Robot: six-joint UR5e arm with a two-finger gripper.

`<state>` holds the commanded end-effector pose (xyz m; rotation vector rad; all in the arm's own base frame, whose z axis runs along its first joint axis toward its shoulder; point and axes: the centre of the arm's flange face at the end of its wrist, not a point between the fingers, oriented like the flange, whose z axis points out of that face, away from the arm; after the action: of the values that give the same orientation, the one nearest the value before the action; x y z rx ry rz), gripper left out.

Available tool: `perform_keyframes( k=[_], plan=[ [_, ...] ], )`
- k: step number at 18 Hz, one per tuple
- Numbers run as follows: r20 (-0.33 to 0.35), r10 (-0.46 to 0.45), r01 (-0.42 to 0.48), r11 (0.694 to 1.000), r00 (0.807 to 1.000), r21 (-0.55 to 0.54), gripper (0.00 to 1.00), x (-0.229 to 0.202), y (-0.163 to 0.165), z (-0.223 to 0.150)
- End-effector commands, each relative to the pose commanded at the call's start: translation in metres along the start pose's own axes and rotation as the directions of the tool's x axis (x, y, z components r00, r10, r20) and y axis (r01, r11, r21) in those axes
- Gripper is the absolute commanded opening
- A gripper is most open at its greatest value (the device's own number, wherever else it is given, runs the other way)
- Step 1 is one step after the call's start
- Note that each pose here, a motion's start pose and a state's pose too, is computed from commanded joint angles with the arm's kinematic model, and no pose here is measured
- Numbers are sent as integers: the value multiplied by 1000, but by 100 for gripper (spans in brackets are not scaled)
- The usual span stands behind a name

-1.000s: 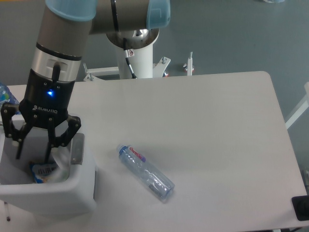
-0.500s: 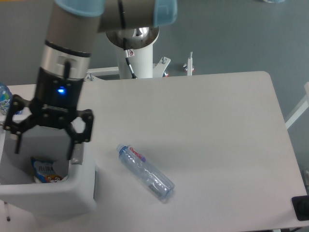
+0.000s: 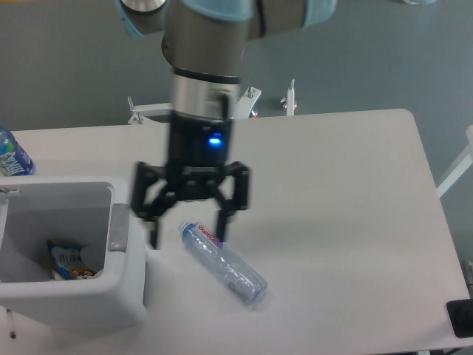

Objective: Place the trash in the trash can
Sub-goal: 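Move the open gripper over to the clear water bottle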

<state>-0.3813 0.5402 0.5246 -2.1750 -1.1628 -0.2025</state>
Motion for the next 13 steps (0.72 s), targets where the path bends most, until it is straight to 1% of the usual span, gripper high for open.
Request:
perform_keyframes(
  k=[1, 4, 5, 7, 8, 10, 13],
  plan=[
    [15, -10, 10, 1000, 1000, -27, 100, -13, 0, 6],
    [57, 29, -25, 996, 998, -83, 100, -49, -1, 31],
    [94, 32, -23, 995, 995, -99, 100, -60, -1, 45],
    [189, 31, -4, 990, 981, -140, 100, -84, 2, 79],
    [222, 32, 4, 987, 975, -160, 100, -95, 5, 96],
    [247, 28, 22, 980, 969, -198, 100, -112, 10, 128],
    [256, 19, 46, 968, 966, -246, 100, -129, 21, 161]
  ],
)
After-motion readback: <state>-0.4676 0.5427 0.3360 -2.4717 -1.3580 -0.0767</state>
